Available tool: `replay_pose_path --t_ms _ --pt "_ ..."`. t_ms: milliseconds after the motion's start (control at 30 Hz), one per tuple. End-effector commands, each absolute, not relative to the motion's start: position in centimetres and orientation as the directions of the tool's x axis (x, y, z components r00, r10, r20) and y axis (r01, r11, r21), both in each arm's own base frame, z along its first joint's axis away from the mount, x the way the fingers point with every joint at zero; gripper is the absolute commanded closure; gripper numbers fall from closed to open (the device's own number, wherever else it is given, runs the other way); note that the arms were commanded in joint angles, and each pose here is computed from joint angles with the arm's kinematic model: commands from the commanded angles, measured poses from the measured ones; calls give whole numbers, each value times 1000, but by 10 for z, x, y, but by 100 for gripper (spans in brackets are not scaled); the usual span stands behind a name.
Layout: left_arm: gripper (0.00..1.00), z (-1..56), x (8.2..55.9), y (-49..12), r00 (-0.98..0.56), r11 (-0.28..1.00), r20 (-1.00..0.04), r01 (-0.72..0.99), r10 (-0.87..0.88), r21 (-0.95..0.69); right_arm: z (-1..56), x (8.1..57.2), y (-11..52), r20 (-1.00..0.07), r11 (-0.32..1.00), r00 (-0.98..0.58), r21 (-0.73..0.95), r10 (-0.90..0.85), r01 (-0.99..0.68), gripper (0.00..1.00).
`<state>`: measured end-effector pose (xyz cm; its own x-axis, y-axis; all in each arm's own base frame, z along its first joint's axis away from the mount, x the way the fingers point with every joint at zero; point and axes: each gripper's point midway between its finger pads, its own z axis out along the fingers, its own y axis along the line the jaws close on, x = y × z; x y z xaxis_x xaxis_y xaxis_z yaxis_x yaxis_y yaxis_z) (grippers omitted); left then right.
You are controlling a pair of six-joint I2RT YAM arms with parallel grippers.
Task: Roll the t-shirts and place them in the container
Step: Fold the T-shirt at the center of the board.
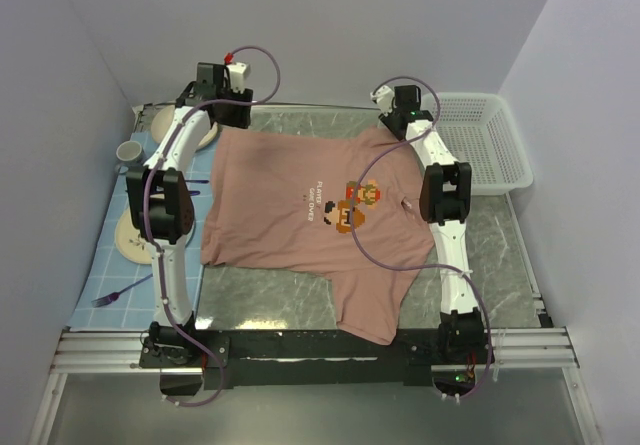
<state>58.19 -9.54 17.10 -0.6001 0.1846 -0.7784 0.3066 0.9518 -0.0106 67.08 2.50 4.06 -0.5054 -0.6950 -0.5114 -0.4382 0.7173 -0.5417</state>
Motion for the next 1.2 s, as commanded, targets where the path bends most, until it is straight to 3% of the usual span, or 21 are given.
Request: replay_pose_path --t_ms 0,300,500,700,800,900,1000,1167 --pt "39 207 577 -97 -548 949 -814 316 192 11 46 675 26 -510 691 -467 -542 -723 -478 53" --pt "38 213 571 -90 -543 947 -808 315 228 56 34 650 36 -418 585 -414 -500 -809 -638 47" --pt "38 214 564 -87 -544 945 -798 314 261 94 36 655 42 -487 649 -435 -483 -757 -588 35" --pt "38 205 559 -88 -558 940 -778 318 288 120 41 664 41 -501 672 -450 -518 -739 -528 35" --pt "38 202 557 -90 -563 938 -771 323 297 125 41 660 42 -473 647 -442 -516 -762 -562 39" --pt "39 201 556 -90 -567 938 -769 324 296 123 35 648 39 -439 638 -465 -491 -769 -593 53" --pt "39 200 554 -88 -573 936 -760 325 307 133 32 641 36 -421 644 -488 -480 -765 -596 50" --pt "39 200 551 -86 -577 937 -756 321 309 138 31 638 37 -434 675 -518 -446 -737 -587 58"
